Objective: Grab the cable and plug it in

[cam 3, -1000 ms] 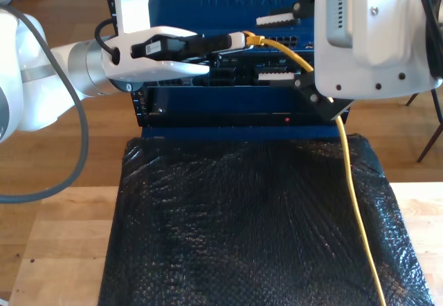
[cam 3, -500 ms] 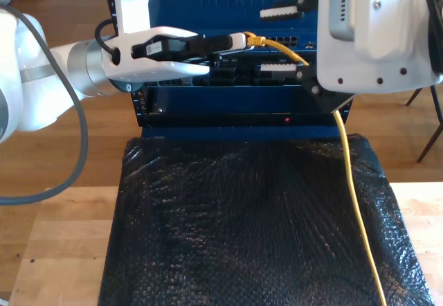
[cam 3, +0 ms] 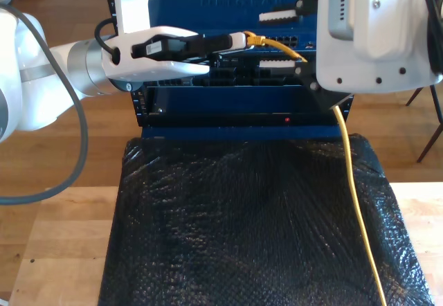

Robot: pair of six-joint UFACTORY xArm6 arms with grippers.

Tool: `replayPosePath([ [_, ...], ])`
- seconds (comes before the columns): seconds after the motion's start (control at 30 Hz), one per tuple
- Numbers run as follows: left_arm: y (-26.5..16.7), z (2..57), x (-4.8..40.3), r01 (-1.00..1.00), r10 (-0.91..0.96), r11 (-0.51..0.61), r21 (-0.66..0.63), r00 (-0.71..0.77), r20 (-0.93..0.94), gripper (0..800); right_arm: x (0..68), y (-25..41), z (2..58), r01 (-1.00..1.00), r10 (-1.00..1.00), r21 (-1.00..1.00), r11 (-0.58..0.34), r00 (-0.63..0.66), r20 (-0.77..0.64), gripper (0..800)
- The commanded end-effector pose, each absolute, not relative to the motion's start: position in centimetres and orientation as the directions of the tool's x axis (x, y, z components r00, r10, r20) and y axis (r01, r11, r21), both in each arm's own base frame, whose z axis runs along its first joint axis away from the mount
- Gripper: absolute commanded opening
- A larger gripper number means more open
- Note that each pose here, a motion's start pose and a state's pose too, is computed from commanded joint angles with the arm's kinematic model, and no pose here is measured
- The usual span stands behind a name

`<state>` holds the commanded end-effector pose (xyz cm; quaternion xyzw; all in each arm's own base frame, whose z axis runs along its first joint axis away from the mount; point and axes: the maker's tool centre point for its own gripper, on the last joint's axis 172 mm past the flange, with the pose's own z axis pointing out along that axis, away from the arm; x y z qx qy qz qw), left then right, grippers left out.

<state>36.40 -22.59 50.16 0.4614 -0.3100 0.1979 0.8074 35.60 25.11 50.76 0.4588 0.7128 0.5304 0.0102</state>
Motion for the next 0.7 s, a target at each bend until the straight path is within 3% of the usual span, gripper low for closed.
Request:
replayPosePath([
  [0.7,-22.58,50.15,36.34,-0.604,0.031,0.497,0.624,0.730,0.682,18,35.73,25.85,50.29,0.661,0.653,0.750,0.015,-0.575,0.493,310],
])
